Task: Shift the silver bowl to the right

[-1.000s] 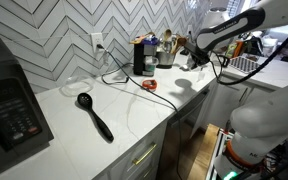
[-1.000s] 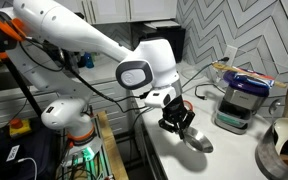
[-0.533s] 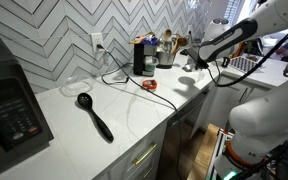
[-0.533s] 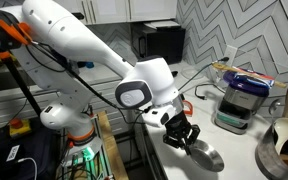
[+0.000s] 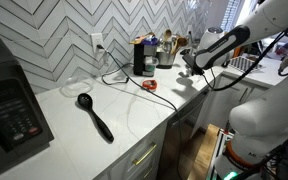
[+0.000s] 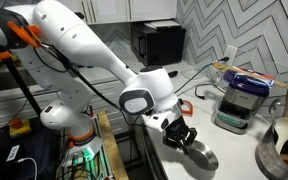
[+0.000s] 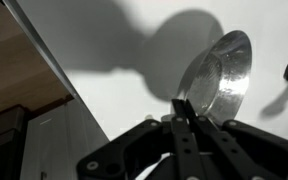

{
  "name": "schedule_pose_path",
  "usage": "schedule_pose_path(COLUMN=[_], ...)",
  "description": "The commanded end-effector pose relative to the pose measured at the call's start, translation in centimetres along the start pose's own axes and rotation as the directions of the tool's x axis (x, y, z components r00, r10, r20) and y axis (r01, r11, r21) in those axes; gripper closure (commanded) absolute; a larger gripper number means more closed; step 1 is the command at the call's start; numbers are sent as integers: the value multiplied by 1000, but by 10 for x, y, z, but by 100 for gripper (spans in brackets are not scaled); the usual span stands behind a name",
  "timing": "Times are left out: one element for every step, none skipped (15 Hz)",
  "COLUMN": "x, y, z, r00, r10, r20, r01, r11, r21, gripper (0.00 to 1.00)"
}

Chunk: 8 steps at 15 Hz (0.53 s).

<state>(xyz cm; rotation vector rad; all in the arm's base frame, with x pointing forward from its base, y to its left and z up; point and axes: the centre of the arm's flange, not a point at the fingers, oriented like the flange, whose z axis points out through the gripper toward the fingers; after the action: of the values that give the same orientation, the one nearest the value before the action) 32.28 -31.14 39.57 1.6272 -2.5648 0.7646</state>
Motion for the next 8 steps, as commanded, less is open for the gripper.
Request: schedule_pose_path(x=[0, 0, -1, -3, -3, -3, -3, -4], y=[0, 0, 1, 1, 1, 2, 3, 4], z=[0, 0, 1, 3, 4, 5, 6, 8], r00=[1000, 1000, 999, 997, 995, 994, 992, 990], r10=[0, 1, 29, 63, 85, 103, 110, 115], r20=[0, 0, 35, 45, 47, 45, 60, 75], r01=[0, -1, -30, -64, -88, -106, -115, -124], r11=[1000, 1000, 999, 997, 995, 992, 989, 985], r21=[0, 0, 33, 39, 51, 65, 91, 121], gripper=[97, 99, 99, 99, 99, 99, 99, 99])
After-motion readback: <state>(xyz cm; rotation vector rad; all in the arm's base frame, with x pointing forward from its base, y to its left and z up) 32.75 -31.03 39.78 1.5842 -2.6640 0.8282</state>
